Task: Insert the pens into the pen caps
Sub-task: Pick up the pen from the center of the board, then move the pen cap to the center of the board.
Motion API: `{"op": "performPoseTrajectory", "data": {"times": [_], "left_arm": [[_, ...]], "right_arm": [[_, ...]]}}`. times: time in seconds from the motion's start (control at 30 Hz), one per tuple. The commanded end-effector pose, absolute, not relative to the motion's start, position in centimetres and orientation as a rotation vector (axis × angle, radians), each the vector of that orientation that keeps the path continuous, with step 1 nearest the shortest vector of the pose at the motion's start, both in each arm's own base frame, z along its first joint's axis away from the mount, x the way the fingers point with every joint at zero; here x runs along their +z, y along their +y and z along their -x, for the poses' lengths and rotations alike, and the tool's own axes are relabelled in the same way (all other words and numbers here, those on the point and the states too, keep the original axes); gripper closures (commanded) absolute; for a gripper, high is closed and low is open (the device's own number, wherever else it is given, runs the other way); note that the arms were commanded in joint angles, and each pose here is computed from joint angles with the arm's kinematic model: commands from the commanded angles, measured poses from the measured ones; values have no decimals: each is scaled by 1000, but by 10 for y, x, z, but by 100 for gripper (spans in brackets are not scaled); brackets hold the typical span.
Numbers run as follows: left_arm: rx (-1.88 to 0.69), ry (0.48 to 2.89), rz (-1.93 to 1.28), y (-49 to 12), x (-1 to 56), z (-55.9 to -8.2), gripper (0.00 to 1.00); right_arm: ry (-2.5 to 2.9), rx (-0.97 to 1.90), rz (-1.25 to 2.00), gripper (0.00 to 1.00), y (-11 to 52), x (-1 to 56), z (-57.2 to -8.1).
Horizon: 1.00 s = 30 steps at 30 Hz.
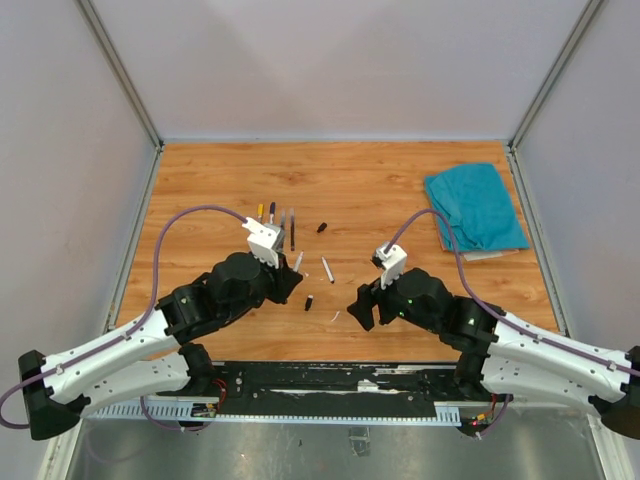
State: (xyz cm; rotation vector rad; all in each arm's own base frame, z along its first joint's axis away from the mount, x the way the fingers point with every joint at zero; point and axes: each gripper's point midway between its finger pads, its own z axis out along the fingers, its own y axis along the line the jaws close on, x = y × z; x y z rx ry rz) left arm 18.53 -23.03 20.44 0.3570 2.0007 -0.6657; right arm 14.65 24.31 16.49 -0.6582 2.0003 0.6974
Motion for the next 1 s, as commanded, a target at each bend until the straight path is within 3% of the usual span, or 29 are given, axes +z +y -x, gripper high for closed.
{"op": "performPoseTrajectory", "data": {"times": [0.0,0.43,0.97], "left_arm": [[-647,1931,-329,-222,214,-191,100],[-596,1971,-157,-170,215,-225,100],[-551,1808,-147,-142,266,-213,100]], "right_arm": [[2136,735,512,25,254,162,-144],[2426,636,146,23,267,125,-186],[2648,406,109,26,314,85,-217]]}}
